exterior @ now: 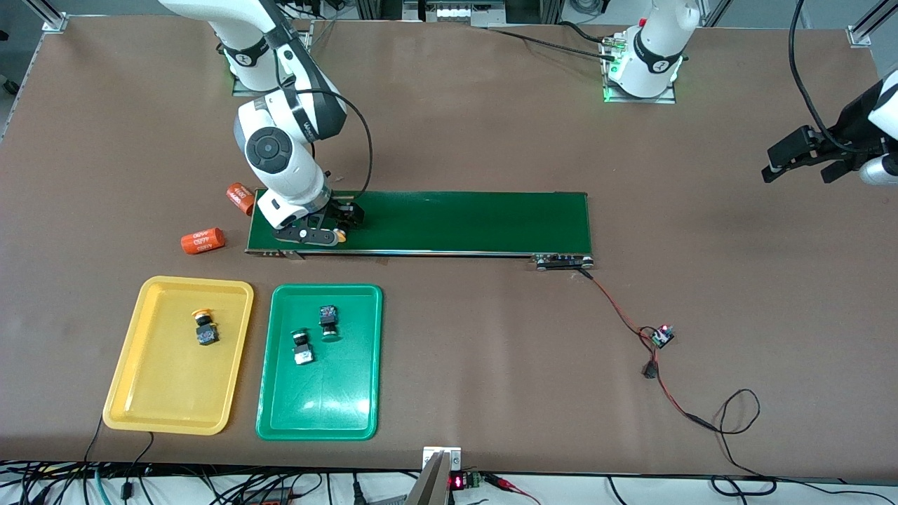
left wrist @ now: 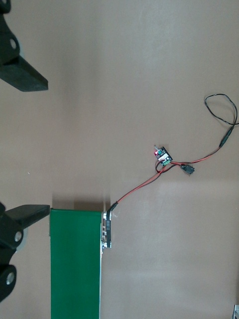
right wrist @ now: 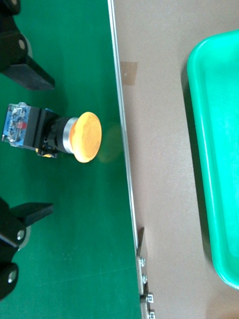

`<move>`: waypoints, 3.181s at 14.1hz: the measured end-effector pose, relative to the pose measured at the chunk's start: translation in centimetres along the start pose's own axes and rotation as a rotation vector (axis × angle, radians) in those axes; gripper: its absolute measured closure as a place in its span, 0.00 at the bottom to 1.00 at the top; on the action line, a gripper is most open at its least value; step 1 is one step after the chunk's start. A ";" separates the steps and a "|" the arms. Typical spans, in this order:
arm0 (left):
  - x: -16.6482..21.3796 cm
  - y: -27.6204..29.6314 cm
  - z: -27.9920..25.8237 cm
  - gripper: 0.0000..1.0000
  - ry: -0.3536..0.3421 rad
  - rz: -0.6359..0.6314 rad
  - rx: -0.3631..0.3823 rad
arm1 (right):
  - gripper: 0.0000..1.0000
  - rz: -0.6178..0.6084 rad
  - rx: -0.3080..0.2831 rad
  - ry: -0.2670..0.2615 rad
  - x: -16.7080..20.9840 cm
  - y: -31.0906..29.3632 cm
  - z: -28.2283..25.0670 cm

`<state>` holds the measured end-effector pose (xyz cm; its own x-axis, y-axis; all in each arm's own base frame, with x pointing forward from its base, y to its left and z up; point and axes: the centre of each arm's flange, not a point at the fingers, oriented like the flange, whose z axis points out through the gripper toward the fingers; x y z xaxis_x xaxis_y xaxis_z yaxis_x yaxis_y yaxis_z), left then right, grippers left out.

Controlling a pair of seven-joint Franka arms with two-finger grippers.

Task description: Sort buttons by color to trays

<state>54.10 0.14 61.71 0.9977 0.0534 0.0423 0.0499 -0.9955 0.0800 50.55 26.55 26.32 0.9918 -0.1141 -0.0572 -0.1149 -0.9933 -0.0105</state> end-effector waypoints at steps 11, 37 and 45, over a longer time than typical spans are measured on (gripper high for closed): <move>-2.3 -0.2 0.6 0.00 0.035 -0.003 0.000 | 0.29 0.021 -0.006 -0.010 0.7 1.1 1.4; -1.9 -0.1 -3.0 0.00 -0.044 0.007 0.047 | 0.59 -0.359 -0.162 0.063 14.6 21.7 -7.6; -1.9 0.0 -2.9 0.00 -0.047 0.010 0.048 | 0.59 -0.456 -0.169 0.106 20.1 25.8 -5.2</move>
<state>52.07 0.22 64.55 0.9992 0.0405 -0.0044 0.0406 -0.9987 0.0321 67.87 -1.42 30.11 0.9400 0.3407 0.0177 0.3343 -0.9302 0.1517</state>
